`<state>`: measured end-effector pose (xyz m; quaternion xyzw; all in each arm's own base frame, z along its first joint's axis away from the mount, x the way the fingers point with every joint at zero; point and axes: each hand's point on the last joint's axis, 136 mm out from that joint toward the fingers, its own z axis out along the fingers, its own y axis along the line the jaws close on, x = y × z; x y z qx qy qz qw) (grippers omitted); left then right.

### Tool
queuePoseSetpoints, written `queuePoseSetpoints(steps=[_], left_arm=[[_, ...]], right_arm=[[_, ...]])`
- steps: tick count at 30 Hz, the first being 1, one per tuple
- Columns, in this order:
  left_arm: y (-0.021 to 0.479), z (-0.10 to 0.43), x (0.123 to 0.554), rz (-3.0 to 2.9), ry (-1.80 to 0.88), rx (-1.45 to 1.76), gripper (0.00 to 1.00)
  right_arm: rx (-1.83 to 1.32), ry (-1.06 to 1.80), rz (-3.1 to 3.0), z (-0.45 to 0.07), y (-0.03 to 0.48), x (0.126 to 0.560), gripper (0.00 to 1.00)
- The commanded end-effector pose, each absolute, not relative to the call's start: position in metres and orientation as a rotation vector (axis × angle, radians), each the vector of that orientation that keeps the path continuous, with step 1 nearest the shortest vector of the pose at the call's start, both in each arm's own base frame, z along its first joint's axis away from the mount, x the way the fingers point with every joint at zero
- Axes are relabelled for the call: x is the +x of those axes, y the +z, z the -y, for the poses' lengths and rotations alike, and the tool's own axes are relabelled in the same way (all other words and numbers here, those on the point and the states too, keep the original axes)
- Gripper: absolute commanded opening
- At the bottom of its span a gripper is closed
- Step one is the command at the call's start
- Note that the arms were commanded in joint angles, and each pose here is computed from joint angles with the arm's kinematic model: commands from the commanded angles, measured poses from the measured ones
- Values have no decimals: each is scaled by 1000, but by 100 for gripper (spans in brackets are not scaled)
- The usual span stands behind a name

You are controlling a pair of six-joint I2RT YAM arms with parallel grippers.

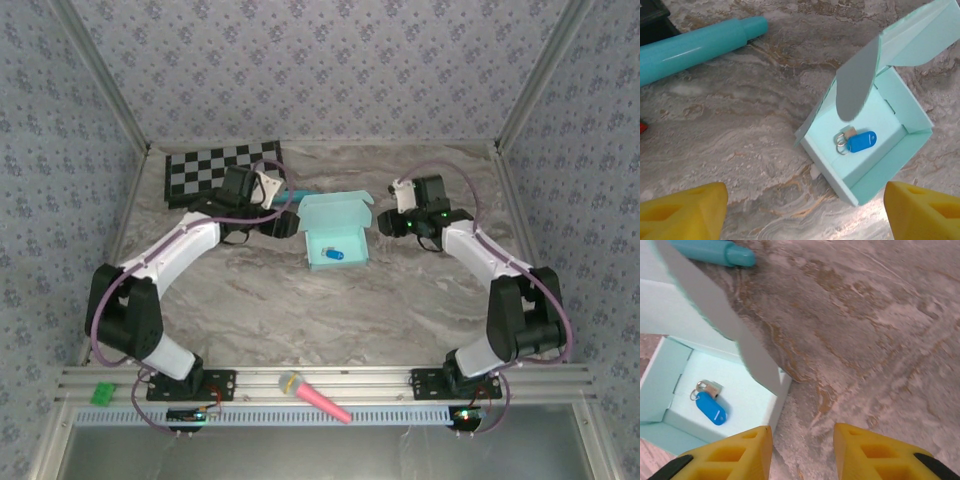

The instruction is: Fold the paper box

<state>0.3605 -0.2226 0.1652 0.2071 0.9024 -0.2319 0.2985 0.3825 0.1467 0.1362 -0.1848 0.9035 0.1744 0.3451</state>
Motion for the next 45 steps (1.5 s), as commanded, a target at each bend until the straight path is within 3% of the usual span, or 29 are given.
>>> queuePoseSetpoints(steps=[1, 19, 31, 45], left_arm=[[184, 242, 372, -2310, -700, 586, 80], [164, 264, 396, -2322, -678, 618, 67], [157, 270, 406, -2323, -665, 649, 64], [151, 273, 401, -2351, -671, 657, 48]], right_arm=[[-640, 481, -2213, -162, 152, 394, 39], [-702, 490, -2228, -186, 139, 416, 38], [-705, 493, -2253, -191, 135, 416, 25], [-724, 482, -2263, -196, 136, 415, 13]])
